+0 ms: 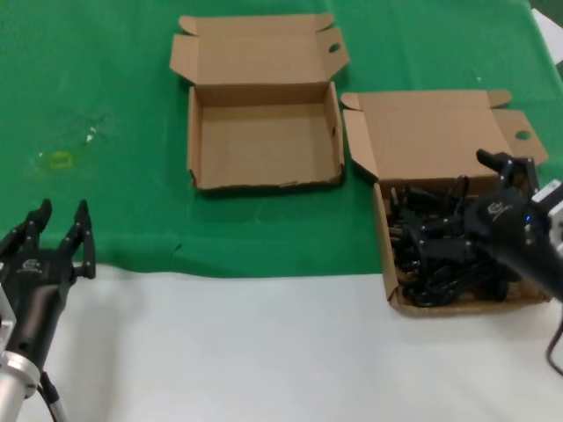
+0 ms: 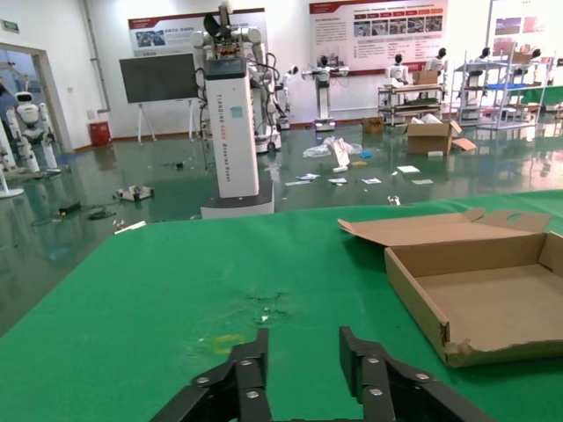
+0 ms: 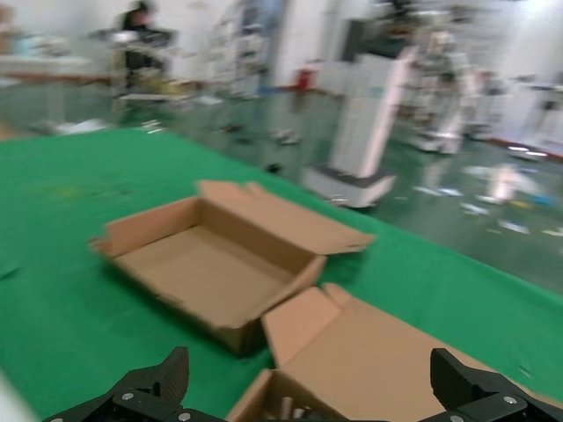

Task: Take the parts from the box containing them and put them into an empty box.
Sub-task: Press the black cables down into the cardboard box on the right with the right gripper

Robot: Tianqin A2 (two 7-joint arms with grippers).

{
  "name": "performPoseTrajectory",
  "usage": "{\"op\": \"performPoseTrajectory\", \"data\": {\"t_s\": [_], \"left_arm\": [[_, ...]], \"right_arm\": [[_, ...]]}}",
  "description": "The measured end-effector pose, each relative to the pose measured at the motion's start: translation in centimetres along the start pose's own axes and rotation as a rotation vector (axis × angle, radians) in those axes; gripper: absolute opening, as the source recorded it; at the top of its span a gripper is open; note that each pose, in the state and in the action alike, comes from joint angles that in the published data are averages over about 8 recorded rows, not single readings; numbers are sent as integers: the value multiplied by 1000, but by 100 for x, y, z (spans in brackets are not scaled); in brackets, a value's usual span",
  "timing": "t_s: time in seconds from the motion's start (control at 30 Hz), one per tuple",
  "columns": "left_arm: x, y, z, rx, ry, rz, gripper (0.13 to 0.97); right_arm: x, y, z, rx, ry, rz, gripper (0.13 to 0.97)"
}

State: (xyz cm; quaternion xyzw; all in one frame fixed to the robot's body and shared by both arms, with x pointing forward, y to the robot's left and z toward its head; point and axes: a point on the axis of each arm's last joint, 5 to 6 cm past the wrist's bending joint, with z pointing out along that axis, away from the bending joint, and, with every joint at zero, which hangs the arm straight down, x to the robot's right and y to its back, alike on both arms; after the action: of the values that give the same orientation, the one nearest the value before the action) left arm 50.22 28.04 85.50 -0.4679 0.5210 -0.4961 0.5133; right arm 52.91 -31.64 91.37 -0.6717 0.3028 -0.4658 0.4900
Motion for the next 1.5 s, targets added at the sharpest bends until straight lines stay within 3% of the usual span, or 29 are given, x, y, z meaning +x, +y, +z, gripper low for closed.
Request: {"op": "performPoseTrajectory", "data": {"t_s": [0.13,0.4,0.7,1.07,1.3,1.5], "left_arm": [[0,0,0,0,0,0,380],[0,0,0,0,0,0,231],[0,0,0,0,0,0,155],[0,0,0,0,0,0,144],[0,0,0,0,0,0,144],[0,0,0,0,0,0,144]], "right_arm": [[223,-142,-25,-36,-104,-94,966],[592,-356,-29,-128,-279,-313,966],[1023,-661,26,-223,-470,-597,966],[1392,-945,236,-342,-681,-873,966],[1533,-1039,466,-381,-729,-1033,966],[1536,-1035,621,-374,-752,-1090,966]]}}
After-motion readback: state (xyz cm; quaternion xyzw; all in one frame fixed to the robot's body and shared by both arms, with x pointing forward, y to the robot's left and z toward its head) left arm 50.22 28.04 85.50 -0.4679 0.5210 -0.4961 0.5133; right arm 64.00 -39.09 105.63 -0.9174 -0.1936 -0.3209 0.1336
